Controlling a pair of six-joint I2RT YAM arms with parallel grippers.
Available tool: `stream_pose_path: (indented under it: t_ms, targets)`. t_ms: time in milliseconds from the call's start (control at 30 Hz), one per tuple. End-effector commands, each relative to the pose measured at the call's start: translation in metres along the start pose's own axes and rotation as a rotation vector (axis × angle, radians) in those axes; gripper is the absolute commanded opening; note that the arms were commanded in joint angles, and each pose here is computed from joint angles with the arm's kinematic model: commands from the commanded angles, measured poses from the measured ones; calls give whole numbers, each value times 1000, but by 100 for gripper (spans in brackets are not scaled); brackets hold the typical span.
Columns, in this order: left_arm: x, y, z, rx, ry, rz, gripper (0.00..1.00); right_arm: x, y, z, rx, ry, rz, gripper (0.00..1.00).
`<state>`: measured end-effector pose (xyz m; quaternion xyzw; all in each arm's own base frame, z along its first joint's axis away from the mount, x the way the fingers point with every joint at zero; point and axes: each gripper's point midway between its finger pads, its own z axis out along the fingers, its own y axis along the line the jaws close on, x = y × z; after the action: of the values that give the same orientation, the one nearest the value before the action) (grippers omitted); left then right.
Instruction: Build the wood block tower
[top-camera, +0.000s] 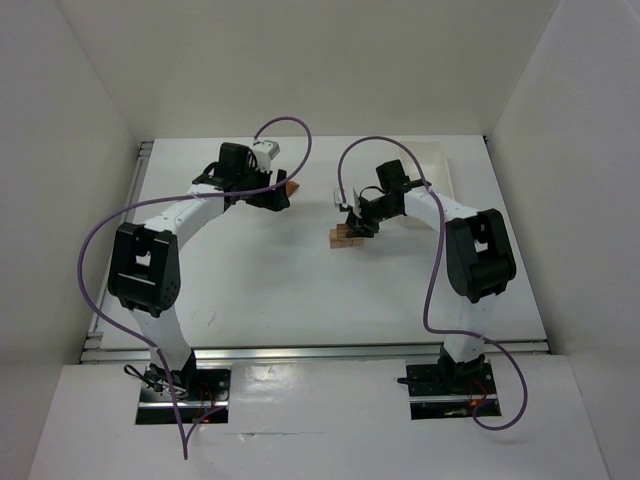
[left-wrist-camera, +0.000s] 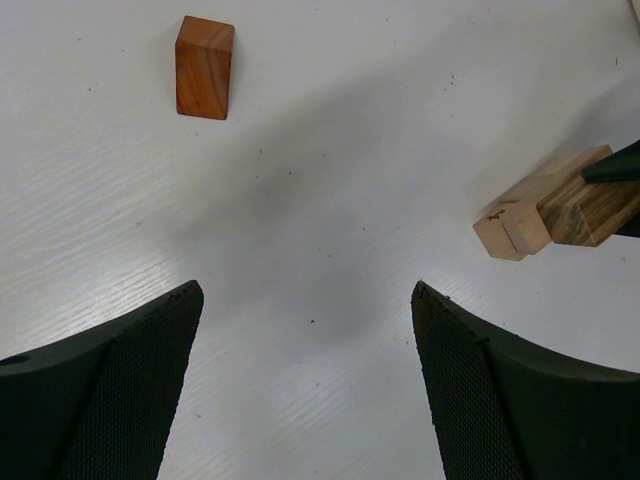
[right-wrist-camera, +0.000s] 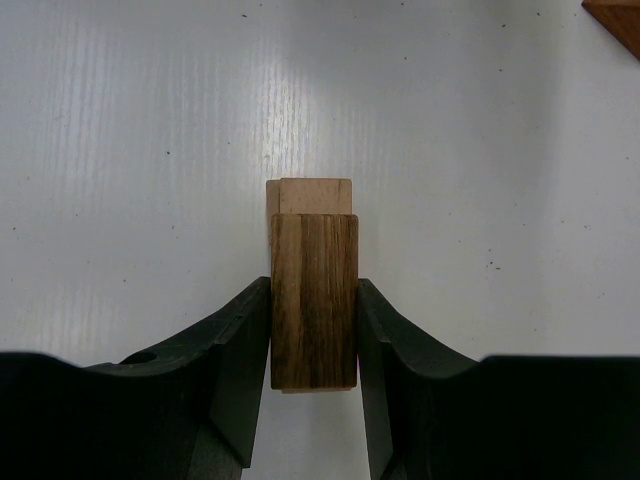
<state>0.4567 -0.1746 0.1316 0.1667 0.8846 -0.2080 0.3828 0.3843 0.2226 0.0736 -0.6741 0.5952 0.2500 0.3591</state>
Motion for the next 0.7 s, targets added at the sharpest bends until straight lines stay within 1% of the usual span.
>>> stream_pose_path:
  t_ms: [0,133,167,300,367,433,467,667]
  targets:
    - [-12,1,2,10,-17,20,90,-10,-8,3,11,-23,-32,28]
    - [-12,-1,2,19,-17,20,90,-10,-8,3,11,-23,-32,28]
    - [-12,-1,2,19,-17,20,90,-9,-9,3,15,-13,-22,29]
    - [-12,0,2,19,-17,29,90,-8,-7,2,9,-10,-16,38]
    - [-12,0,2,19,-17,29,90,-10,-10,1,15,-13,-22,44]
    - [-12,0,2,19,-17,29,92,-9,-13,1,26,-6,-21,46]
    - [-12,0,2,19,-17,29,92,-10,-14,1,32,-8,-27,51]
    - [-12,0,2,19,-17,29,93,-13,-16,-3,49,-4,-31,57]
